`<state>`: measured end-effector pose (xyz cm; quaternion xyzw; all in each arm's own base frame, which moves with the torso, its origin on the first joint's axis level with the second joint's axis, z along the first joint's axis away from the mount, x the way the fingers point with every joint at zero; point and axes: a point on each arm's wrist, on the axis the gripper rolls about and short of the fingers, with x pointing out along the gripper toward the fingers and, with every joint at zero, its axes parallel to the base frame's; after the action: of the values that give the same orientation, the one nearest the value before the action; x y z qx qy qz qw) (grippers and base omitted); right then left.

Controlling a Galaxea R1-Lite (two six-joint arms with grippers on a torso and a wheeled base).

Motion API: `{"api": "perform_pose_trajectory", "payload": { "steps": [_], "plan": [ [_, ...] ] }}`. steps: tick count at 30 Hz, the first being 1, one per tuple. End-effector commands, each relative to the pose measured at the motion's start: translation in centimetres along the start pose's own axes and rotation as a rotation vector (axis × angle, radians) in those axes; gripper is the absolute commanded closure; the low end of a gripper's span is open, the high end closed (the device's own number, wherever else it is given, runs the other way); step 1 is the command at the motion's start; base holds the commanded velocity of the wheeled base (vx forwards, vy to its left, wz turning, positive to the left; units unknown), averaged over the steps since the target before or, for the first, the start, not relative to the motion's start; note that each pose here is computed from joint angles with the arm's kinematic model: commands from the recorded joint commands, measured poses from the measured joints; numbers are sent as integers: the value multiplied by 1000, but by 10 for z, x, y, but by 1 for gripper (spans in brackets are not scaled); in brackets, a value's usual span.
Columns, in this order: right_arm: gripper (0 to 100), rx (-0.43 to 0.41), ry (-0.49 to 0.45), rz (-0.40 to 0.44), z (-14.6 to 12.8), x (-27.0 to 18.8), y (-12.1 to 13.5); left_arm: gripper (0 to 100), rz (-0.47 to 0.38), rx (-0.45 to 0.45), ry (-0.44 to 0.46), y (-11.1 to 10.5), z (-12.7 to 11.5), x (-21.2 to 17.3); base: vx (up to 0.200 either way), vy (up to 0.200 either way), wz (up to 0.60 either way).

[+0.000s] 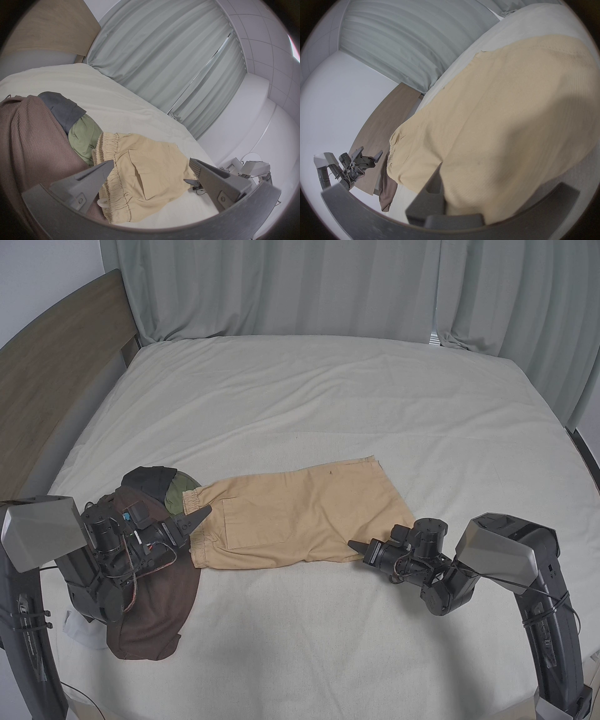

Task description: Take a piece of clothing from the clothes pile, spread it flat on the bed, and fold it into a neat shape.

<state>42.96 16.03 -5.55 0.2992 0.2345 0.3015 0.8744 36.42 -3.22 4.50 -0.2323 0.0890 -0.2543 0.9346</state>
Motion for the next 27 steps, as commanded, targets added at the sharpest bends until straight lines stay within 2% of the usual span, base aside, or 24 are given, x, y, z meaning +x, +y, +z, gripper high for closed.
{"api": "perform_pose_trajectory", "payload": {
  "steps": [1, 4, 9, 20, 27],
  "plan": [
    [100, 0, -2, -10, -2, -1, -2, 0, 1, -3, 6, 1, -2, 0, 0, 0, 0],
    [100, 0, -13, -34, -2, -5, -1, 0, 5, -7, 12, 2, -5, 1, 0, 0, 0],
    [100, -11, -26, -25, 4, -21, 13, 0, 5, -8, 13, 3, -5, 1, 0, 0, 0],
    [100, -48, 21, -72, 3, -79, 36, 0, 4, -9, 14, 2, -5, 1, 0, 0, 0],
    [100, -86, 88, -128, -6, -131, 53, 0, 5, -8, 12, 2, -5, 1, 0, 0, 0]
  ]
}}
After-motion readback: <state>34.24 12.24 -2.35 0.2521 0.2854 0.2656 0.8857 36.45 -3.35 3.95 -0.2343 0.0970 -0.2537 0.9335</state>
